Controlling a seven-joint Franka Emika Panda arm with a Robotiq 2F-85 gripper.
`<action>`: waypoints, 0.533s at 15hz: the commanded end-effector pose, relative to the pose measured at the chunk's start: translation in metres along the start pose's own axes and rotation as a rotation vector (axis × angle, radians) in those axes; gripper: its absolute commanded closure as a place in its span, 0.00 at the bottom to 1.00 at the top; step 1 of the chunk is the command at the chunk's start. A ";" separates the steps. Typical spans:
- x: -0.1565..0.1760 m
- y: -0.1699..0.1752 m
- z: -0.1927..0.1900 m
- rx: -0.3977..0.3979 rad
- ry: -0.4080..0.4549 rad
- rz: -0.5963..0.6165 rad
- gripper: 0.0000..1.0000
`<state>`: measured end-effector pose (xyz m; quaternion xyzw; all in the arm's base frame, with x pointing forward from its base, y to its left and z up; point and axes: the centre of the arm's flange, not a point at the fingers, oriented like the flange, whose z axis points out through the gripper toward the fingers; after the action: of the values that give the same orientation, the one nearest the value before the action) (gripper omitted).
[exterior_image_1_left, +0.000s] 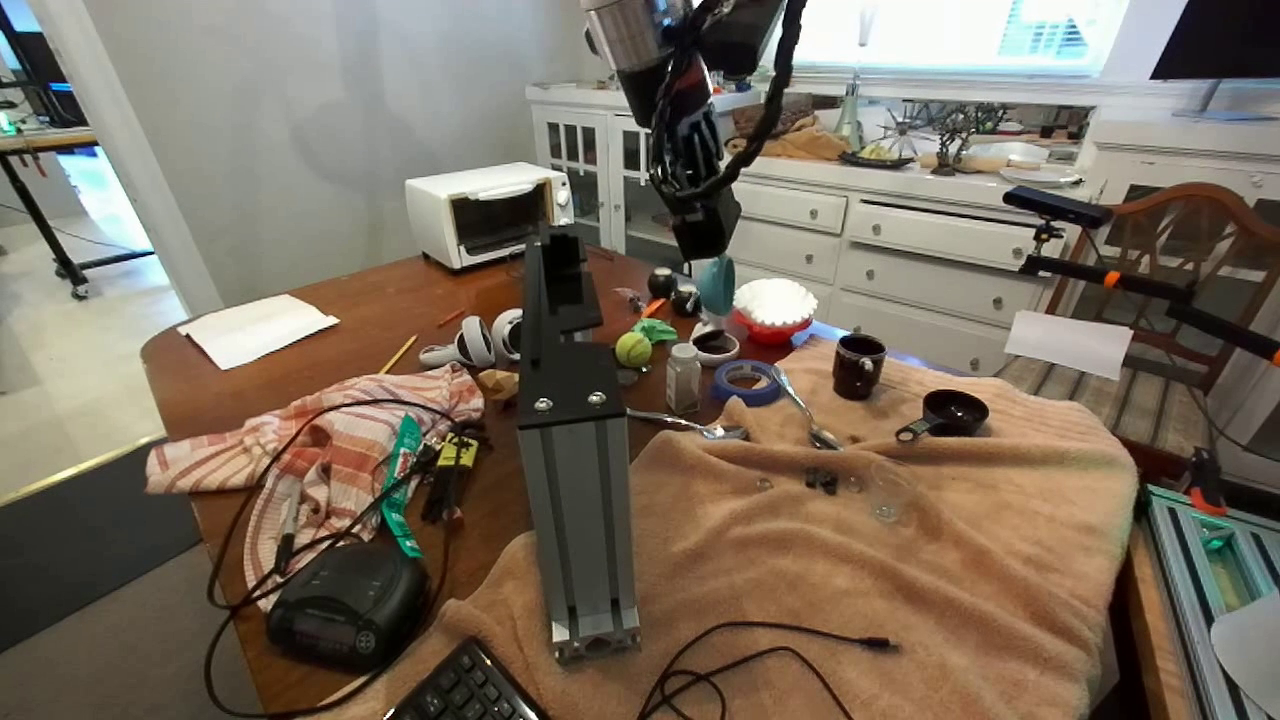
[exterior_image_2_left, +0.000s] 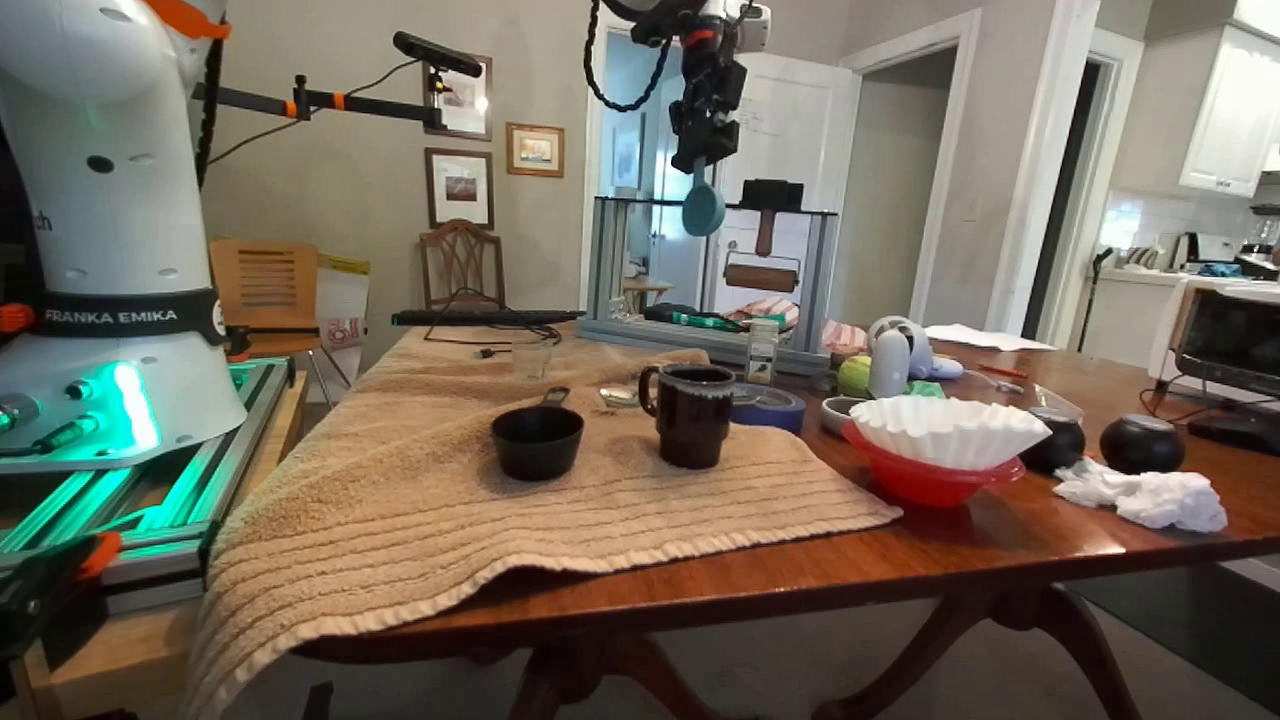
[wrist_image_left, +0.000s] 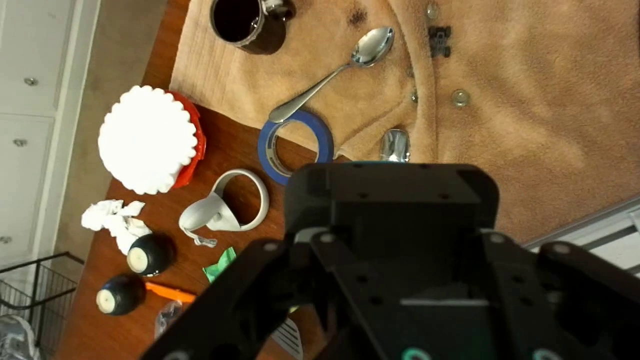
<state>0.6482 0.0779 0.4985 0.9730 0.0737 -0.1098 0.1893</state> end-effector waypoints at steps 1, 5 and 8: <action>0.001 -0.001 0.001 -0.001 -0.002 0.007 0.53; 0.031 0.008 0.006 0.067 -0.130 0.137 0.78; 0.053 0.030 0.035 0.118 -0.243 0.215 0.78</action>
<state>0.6539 0.0616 0.4806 0.9700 -0.0055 -0.1682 0.1756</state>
